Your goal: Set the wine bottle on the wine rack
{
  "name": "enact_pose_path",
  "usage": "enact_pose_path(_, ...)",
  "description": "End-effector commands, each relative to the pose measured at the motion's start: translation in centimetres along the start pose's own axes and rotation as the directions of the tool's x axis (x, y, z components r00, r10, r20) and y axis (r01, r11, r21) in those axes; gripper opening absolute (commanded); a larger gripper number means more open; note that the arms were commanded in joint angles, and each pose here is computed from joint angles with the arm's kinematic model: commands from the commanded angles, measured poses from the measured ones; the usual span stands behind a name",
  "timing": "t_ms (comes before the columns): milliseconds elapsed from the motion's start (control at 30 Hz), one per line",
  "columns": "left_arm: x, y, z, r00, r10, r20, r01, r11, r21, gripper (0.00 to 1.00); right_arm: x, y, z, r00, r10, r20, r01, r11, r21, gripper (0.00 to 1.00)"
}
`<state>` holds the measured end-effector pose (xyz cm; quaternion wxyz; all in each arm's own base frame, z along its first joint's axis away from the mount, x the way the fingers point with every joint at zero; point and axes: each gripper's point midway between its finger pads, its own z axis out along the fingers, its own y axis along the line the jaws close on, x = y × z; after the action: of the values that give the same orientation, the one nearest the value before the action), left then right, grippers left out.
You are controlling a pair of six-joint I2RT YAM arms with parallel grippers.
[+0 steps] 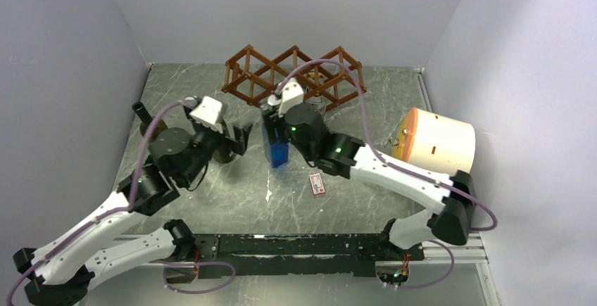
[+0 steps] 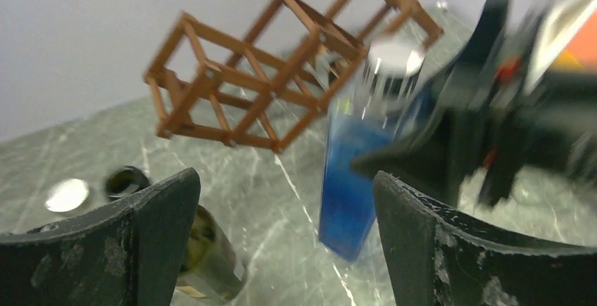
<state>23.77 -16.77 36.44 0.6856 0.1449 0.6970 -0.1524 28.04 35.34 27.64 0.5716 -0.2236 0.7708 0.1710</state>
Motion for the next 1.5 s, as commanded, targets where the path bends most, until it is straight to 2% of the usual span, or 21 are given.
enact_pose_path(0, 3.0, -3.6, 1.1, 1.000, 0.004, -0.002, -0.004, 0.986, 0.168, 0.97, -7.5, -3.2, -4.0, 0.961, 0.157, 0.228, -0.168, 0.985, 0.028, 0.36)
enact_pose_path(200, 9.4, -8.9, 2.3, 0.999, 0.043, -0.004, -0.037, 0.909, 0.415, 1.00, -9.7, -4.9, -7.2, 0.938, 0.198, 0.286, -0.210, 0.978, 0.012, 0.35)
enact_pose_path(367, 12.5, -10.0, 4.8, 0.997, 0.066, -0.044, -0.042, 0.911, 0.410, 1.00, -10.7, -4.6, -8.7, 0.933, 0.220, 0.285, -0.216, 0.975, -0.045, 0.34)
enact_pose_path(533, 13.1, -10.7, 6.2, 0.993, 0.109, 0.037, -0.114, 0.897, 0.427, 0.99, -10.7, -4.4, -9.5, 0.929, 0.248, 0.276, -0.234, 0.969, -0.082, 0.34)
enact_pose_path(667, 13.2, -11.9, 6.2, 0.991, 0.103, 0.084, -0.131, 0.854, 0.503, 0.99, -10.9, -4.1, -9.9, 0.922, 0.269, 0.278, -0.242, 0.962, -0.126, 0.34)
enact_pose_path(767, 13.0, -11.9, 6.2, 0.993, 0.064, 0.098, -0.108, 0.825, 0.554, 0.99, -11.3, -4.1, -10.6, 0.914, 0.283, 0.290, -0.245, 0.956, -0.160, 0.35)
enact_pose_path(900, 11.4, -11.9, 5.4, 0.985, -0.018, 0.173, -0.097, 0.768, 0.633, 0.98, -11.4, -4.2, -11.0, 0.908, 0.296, 0.298, -0.251, 0.951, -0.180, 0.35)
enact_pose_path(1033, 11.5, -12.9, 5.0, 0.984, -0.009, 0.181, -0.122, 0.706, 0.698, 0.93, -11.6, -3.9, -11.5, 0.898, 0.320, 0.303, -0.263, 0.941, -0.214, 0.35)
enact_pose_path(1167, 11.9, -13.3, 5.3, 0.984, 0.029, 0.174, -0.147, 0.680, 0.718, 0.90, -11.6, -3.7, -11.8, 0.889, 0.342, 0.305, -0.277, 0.931, -0.236, 0.35)
enact_pose_path(1267, 11.8, -13.2, 5.4, 0.982, 0.048, 0.184, -0.167, 0.678, 0.716, 0.82, -11.4, -3.8, -12.0, 0.887, 0.350, 0.301, -0.286, 0.928, -0.238, 0.35)
enact_pose_path(1367, 11.5, -13.5, 5.6, 0.980, 0.060, 0.189, -0.181, 0.663, 0.726, 0.68, -11.1, -3.8, -12.1, 0.889, 0.355, 0.291, -0.292, 0.926, -0.238, 0.36)
enact_pose_path(1467, 10.9, -13.4, 6.0, 0.974, 0.065, 0.216, -0.203, 0.670, 0.714, 0.49, -10.7, -3.9, -12.3, 0.890, 0.362, 0.278, -0.301, 0.923, -0.238, 0.37)
